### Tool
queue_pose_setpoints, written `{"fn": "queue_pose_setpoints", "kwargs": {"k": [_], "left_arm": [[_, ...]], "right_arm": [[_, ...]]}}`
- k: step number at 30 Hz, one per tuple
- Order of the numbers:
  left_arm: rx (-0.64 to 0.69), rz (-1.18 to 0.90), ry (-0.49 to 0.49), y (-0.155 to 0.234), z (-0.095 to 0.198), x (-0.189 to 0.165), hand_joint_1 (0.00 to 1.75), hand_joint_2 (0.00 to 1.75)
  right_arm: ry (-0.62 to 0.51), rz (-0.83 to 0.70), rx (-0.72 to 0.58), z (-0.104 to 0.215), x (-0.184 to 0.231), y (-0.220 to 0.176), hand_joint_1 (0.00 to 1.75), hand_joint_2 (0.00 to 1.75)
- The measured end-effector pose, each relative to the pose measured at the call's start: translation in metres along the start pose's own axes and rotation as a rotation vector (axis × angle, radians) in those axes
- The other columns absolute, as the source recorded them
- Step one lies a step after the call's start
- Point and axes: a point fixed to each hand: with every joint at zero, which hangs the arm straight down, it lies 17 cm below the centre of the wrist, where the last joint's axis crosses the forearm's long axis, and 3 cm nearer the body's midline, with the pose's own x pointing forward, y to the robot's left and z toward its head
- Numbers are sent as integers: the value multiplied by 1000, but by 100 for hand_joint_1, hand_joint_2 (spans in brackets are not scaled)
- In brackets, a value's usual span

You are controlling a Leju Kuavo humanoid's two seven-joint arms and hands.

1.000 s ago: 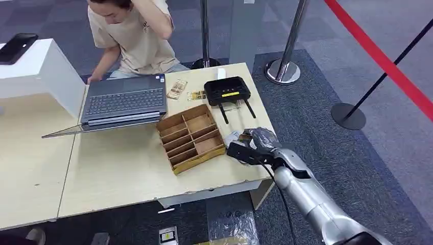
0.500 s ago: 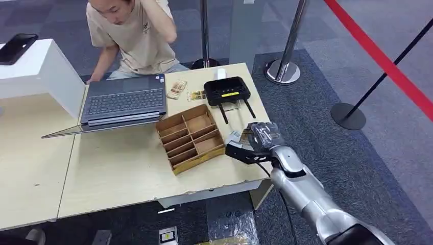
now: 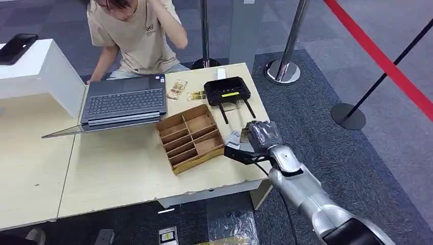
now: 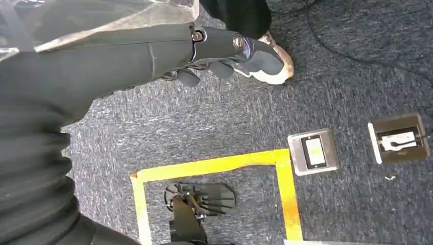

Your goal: Pass the card to the sensor for recognition and then transmit it.

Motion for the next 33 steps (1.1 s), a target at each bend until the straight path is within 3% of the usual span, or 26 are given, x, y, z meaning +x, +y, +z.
{"fn": "queue_pose_setpoints", "kwargs": {"k": [9, 33], "left_arm": [[-4, -3, -2, -3, 0, 1, 0, 175], [-1, 5, 1, -3, 1, -1, 0, 175]], "right_arm": [[4, -18, 45, 4, 3, 14, 175, 175], [11, -68, 32, -1, 1, 6, 175, 175]]}}
